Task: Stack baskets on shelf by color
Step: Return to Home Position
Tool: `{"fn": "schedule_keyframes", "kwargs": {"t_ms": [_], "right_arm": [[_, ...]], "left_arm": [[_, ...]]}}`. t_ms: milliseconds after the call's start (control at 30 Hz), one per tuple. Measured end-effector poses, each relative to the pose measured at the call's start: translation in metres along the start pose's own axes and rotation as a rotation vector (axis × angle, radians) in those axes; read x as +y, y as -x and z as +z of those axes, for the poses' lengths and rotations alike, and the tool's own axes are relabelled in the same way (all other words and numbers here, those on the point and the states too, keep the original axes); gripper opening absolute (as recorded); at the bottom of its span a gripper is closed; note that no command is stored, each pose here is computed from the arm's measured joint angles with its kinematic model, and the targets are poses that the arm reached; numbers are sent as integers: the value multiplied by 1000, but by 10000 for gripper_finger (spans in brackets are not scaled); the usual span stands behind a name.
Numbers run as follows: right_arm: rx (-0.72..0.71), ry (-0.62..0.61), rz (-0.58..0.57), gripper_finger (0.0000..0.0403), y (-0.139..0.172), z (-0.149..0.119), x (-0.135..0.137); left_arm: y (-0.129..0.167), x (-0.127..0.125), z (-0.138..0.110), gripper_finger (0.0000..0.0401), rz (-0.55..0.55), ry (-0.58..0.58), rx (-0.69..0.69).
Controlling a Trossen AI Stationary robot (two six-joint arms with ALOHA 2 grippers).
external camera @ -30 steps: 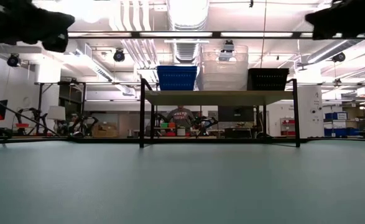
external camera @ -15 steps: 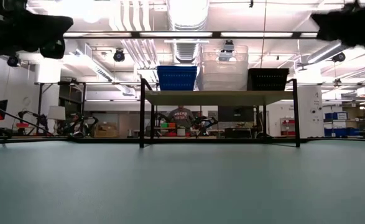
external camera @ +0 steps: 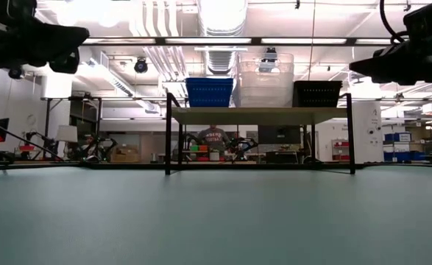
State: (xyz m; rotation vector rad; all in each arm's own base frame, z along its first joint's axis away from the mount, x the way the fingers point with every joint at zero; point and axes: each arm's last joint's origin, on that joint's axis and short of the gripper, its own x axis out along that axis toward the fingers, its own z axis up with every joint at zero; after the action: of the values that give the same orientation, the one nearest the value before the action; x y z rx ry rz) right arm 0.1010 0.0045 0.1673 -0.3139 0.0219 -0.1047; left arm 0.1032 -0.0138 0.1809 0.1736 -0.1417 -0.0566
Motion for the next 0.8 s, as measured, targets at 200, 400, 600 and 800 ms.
{"fn": "schedule_keyframes", "kwargs": {"t_ms": [200,400,600,800], "right_arm": [[2,1,0,9,0,0,0],[2,1,0,9,0,0,0],[2,1,0,9,0,0,0],[2,1,0,9,0,0,0]], "left_arm": [[-2,-1,-3,0,-5,-2,26],[-3,-1,-5,0,-9,-4,48],[-4,-2,-6,0,-13,-5,65],[-5,-2,-8,0,-16,-7,83]]}}
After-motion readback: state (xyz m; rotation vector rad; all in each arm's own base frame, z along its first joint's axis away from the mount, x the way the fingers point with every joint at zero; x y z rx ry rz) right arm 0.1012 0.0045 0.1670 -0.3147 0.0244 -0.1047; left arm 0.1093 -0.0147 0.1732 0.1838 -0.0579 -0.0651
